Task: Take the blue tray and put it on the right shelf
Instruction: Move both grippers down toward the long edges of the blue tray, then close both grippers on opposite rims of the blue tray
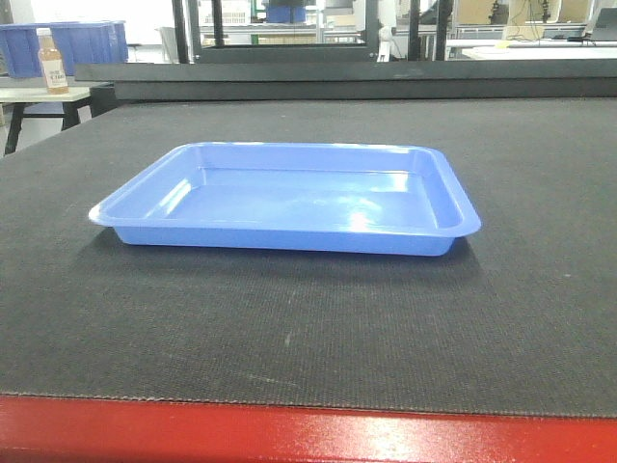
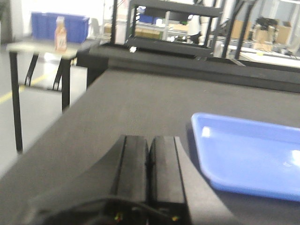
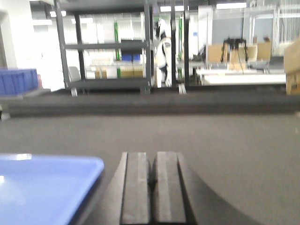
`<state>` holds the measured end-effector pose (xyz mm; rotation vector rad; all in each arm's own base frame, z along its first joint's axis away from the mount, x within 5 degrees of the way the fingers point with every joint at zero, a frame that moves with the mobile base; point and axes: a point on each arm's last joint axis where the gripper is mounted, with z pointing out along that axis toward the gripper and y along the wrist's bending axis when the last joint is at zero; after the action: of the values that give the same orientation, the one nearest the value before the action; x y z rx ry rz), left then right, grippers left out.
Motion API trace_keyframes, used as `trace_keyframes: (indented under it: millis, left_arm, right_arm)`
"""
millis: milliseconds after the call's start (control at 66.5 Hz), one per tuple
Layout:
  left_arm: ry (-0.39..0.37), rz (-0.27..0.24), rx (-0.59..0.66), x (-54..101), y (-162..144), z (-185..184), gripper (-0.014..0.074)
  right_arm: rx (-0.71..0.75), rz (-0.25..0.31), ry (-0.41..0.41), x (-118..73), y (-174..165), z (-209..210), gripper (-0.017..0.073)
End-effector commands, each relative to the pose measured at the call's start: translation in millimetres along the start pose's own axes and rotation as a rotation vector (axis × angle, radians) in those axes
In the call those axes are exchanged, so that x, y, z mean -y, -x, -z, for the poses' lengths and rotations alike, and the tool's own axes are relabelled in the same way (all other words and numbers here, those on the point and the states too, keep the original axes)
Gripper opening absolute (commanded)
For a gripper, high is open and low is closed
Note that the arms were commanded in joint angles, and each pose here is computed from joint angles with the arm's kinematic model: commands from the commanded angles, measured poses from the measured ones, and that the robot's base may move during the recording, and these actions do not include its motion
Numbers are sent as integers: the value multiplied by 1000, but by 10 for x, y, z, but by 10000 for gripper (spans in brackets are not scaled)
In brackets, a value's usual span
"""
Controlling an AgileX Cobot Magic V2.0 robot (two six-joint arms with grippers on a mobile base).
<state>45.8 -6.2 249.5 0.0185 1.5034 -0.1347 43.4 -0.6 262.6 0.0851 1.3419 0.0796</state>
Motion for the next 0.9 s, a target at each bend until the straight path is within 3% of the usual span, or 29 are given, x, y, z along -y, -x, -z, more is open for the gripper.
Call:
trace_keyframes:
  millis: [0,60,165,225,301,361,436,616,766,887]
  left_arm:
    - [-8,-57,32,52,569,70,-47]
    - [-24,-60,-51,84,773,52,-46]
    - [-41,-49,-161,117,1049,-122,4]
    - [-46,-43,-222,127,1157,-267,89]
    - [-56,-31,-290,135,1192,-448,236]
    - [-83,-31,-315,158,1197,-587,377]
    - [-127,-43,-335,206,1200,-717,454]
    - [-250,-64,-396,402,1223,-1097,455]
    - [-294,-65,-526,558,1292,-1531,455]
    - [-299,-76,-641,645,1289,-1986,455]
  right_arm:
    - [70,-4,14,-53,430,36,67]
    - [31,-3,18,-79,598,21,143]
    - [-6,-2,17,-103,783,-84,388]
    - [-38,-3,13,-108,833,-200,526]
    - [-97,-4,6,-107,830,-372,620]
    - [-140,-7,4,-110,842,-509,632]
    - [-157,-38,42,-155,918,-633,632]
    - [-345,-78,215,-428,1084,-1069,632]
    - [-591,-48,344,-794,1077,-1563,632]
    - [-799,-3,353,-983,901,-1982,632]
